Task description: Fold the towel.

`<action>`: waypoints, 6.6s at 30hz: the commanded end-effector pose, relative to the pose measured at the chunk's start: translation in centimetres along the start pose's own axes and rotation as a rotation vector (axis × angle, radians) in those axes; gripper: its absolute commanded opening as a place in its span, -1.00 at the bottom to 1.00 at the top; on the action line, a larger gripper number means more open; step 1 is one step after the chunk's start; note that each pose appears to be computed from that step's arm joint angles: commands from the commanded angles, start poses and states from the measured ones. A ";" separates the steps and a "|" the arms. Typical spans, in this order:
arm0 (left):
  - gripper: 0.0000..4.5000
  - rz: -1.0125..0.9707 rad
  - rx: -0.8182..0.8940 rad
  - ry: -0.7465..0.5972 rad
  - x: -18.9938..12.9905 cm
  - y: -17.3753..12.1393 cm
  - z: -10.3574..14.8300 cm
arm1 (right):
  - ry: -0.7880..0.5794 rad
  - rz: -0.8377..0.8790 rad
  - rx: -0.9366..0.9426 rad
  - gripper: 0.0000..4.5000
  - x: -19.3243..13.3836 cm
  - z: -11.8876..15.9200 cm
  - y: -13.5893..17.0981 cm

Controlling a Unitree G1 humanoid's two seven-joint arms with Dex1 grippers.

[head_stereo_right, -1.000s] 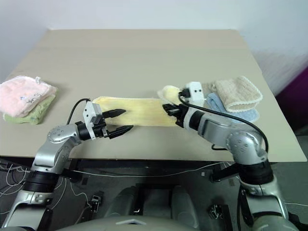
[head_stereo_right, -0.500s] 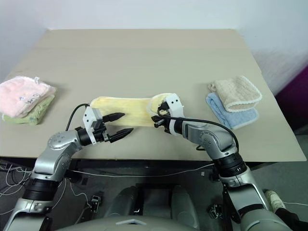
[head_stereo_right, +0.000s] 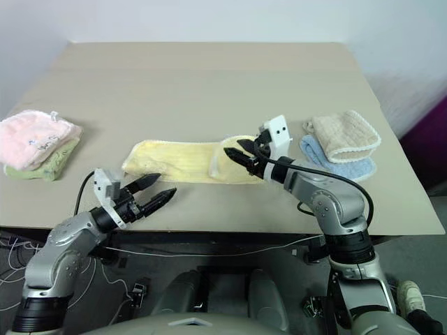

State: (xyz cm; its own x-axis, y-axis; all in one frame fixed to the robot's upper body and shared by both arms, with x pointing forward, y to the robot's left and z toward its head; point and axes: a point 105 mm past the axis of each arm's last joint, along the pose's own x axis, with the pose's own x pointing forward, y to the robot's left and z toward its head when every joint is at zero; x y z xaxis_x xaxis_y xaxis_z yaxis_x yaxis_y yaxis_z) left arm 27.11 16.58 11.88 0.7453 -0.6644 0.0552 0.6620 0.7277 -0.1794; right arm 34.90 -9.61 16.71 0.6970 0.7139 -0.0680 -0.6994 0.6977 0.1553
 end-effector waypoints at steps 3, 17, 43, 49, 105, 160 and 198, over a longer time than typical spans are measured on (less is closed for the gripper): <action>0.78 0.093 -0.162 -0.096 -0.7 -0.3 1.3 | -0.021 0.035 -0.096 -0.76 2.1 -0.4 -1.1; 0.78 0.456 -0.487 -0.165 -3.0 1.8 -1.4 | 0.137 0.078 -0.241 -0.97 4.1 -7.4 -1.4; 0.99 0.513 -0.698 -0.100 2.2 6.7 -2.1 | -0.168 0.066 -0.359 -1.00 -1.0 3.7 0.1; 0.24 0.496 -0.715 -0.161 2.2 6.9 -1.3 | -0.161 0.040 -0.358 -1.00 -1.5 3.4 -0.1; -0.74 -0.225 0.328 0.297 13.6 -5.1 -0.2 | -0.032 -0.068 -0.335 -1.00 -4.6 -1.1 -2.0; -1.00 0.179 0.333 0.091 2.8 9.2 4.8 | 0.024 0.049 0.255 0.01 -2.0 -1.6 -2.3; -1.00 0.139 0.277 0.098 2.0 6.9 2.3 | 0.271 0.261 0.788 0.43 5.5 -5.9 3.6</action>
State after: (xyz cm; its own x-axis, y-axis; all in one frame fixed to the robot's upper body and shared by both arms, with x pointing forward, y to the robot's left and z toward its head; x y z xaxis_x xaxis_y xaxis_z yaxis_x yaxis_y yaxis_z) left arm 33.50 21.02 11.72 0.8313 -0.5482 -0.0914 0.5542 0.8300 0.0626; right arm 35.30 -3.34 10.27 0.4102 0.8938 -0.1813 -0.4352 0.3666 0.8223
